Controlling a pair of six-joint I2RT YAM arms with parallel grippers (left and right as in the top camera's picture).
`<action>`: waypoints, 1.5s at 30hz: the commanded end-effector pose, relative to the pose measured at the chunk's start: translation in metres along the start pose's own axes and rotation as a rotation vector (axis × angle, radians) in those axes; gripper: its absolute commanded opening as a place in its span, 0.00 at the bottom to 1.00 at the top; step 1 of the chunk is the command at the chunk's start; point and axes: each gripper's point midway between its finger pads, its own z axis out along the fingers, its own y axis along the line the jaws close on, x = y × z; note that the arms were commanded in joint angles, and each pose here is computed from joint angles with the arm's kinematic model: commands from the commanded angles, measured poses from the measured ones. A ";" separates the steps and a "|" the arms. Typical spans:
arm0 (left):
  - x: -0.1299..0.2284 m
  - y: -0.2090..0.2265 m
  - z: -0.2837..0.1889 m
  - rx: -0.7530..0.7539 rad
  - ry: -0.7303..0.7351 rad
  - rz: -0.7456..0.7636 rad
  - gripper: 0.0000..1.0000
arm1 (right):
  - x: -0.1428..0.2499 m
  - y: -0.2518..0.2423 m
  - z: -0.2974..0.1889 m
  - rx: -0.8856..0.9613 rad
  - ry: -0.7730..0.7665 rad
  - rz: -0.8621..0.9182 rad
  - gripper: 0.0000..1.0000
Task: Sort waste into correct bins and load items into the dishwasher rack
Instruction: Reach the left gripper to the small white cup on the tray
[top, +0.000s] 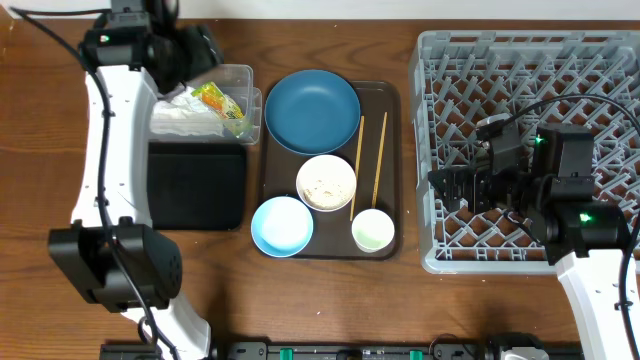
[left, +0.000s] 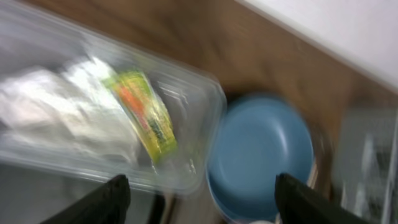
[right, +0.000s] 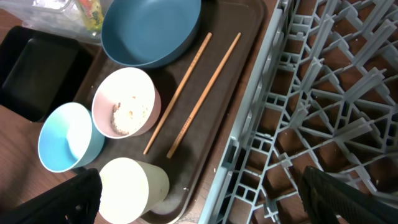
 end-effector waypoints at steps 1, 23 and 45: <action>0.043 -0.032 0.012 0.094 0.160 0.202 0.76 | -0.007 0.004 -0.003 -0.009 -0.016 0.001 0.99; 0.252 -0.083 -0.002 -0.074 0.501 0.386 0.65 | -0.007 0.004 -0.003 -0.008 -0.019 -0.001 0.99; 0.332 -0.100 0.067 0.012 0.490 0.552 0.64 | -0.008 0.004 -0.003 -0.009 -0.022 0.005 0.99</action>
